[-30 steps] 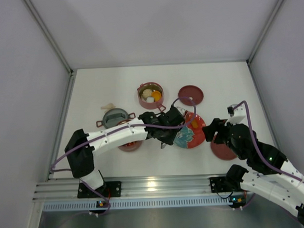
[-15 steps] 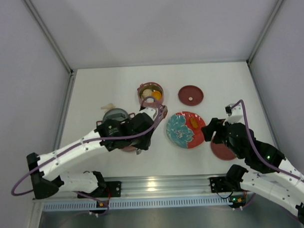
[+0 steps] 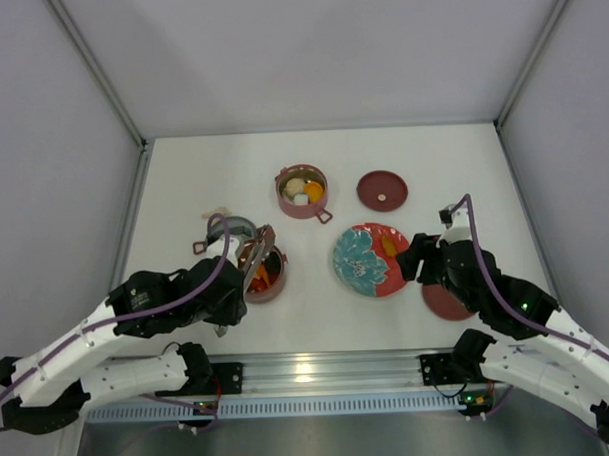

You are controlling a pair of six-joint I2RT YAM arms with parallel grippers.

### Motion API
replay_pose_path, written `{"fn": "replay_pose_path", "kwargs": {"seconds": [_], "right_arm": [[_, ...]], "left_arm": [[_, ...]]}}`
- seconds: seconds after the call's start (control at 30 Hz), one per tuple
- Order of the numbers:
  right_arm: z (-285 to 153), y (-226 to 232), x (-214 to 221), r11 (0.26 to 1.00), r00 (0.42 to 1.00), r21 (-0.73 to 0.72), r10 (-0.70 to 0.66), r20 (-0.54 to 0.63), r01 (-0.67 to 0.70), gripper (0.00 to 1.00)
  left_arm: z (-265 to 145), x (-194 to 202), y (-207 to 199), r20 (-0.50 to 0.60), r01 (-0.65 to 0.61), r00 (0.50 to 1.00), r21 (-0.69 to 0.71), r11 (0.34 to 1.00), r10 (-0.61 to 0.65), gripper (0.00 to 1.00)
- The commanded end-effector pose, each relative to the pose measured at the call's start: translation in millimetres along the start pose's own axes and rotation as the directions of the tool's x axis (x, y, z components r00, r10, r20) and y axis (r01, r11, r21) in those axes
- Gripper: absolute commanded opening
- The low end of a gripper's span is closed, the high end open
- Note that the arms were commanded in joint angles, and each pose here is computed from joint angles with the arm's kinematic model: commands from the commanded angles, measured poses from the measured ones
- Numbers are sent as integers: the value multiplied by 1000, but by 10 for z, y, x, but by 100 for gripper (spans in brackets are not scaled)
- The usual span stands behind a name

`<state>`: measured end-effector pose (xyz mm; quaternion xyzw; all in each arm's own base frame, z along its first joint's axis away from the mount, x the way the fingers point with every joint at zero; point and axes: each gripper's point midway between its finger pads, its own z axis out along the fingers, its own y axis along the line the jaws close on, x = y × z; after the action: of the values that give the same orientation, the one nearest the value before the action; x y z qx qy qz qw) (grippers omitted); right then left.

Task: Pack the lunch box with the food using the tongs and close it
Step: Place the fake food in the packing box.

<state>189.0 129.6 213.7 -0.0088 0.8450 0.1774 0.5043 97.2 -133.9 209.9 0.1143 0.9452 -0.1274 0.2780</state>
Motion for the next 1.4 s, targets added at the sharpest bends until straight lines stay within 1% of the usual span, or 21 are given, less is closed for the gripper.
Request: {"fn": "replay_pose_path", "kwargs": {"seconds": [0.0, 0.03, 0.2, 0.27, 0.4, 0.57, 0.7, 0.8, 0.9, 0.93, 0.97, 1.0, 1.03, 1.07, 1.1, 1.17, 1.2, 1.27, 1.3, 1.37], "right_arm": [[-16, 155, -171, 998, 999, -58, 17, 52, -14, 61], [-9, 156, -174, 998, 998, -57, 18, 54, -15, 61], [-2, 168, -169, 998, 999, -59, 14, 49, -11, 61], [-7, 168, -173, 998, 999, -60, 10, 49, -7, 61], [-11, 171, -193, 998, 999, -60, 9, 54, -6, 61], [-1, 185, -189, 998, 999, -63, 6, 51, -3, 61], [2, 181, -183, 998, 999, -63, 5, 51, -2, 61], [-4, 174, -183, 998, 999, -63, 6, 54, -3, 61], [7, 173, -164, 998, 999, -64, 9, 52, -5, 61], [12, 176, -162, 998, 999, -63, 9, 50, -6, 61], [12, 181, -164, 998, 999, -65, 10, 51, -6, 61], [9, 182, -166, 998, 999, -65, 11, 51, -8, 61], [5, 179, -177, 998, 998, -64, 13, 55, -10, 61], [-6, 166, -182, 998, 998, -60, 15, 57, -11, 61], [-24, 153, -208, 998, 998, -56, 21, 66, -17, 61], [-49, 137, -224, 998, 997, -51, 25, 70, -21, 61], [-74, 120, -243, 999, 997, -46, 25, 74, -21, 61], [-116, 86, -268, 999, 996, -38, 32, 83, -29, 61], [-142, 71, -280, 999, 996, -35, 30, 83, -27, 61], [-187, 39, -313, 999, 995, -28, 36, 94, -34, 61]], "left_arm": [[-48, 295, 325, -89, 2, 996, -112, 994, -12, 27], [-28, 351, 384, -102, -5, 995, -135, 991, -9, 27], [-11, 467, 445, -120, 13, 992, -138, 990, -30, 29], [-13, 492, 472, -119, 17, 992, -141, 990, -34, 32], [-10, 537, 479, -124, 30, 991, -131, 991, -47, 36], [-15, 525, 468, -120, 37, 991, -129, 991, -52, 38], [-28, 495, 460, -113, 37, 992, -131, 991, -52, 42], [-43, 447, 430, -103, 38, 993, -123, 992, -51, 42], [-62, 289, 287, -71, 33, 997, -80, 996, -39, 40], [-32, 239, 235, -77, 7, 997, -82, 997, -13, 40], [-38, 120, 132, -50, 8, 999, -56, 998, -11, 40], [-17, 63, 76, -45, -3, 999, -52, 999, 1, 40], [45, 0, 0, -53, -36, 998, -56, 998, 33, 40], [53, -156, -171, -13, -29, 999, -7, 1000, 29, 40], [136, -218, -273, -22, -63, 998, -4, 998, 63, 40], [208, -367, -468, 2, -79, 997, 32, 996, 79, 40], [229, -533, -654, 46, -77, 996, 80, 994, 74, 41], [379, -629, -886, 43, -112, 993, 117, 987, 108, 41], [403, -765, -1063, 80, -110, 992, 163, 981, 98, 41], [570, -816, -1273, 68, -134, 990, 193, 972, 123, 41]]}}
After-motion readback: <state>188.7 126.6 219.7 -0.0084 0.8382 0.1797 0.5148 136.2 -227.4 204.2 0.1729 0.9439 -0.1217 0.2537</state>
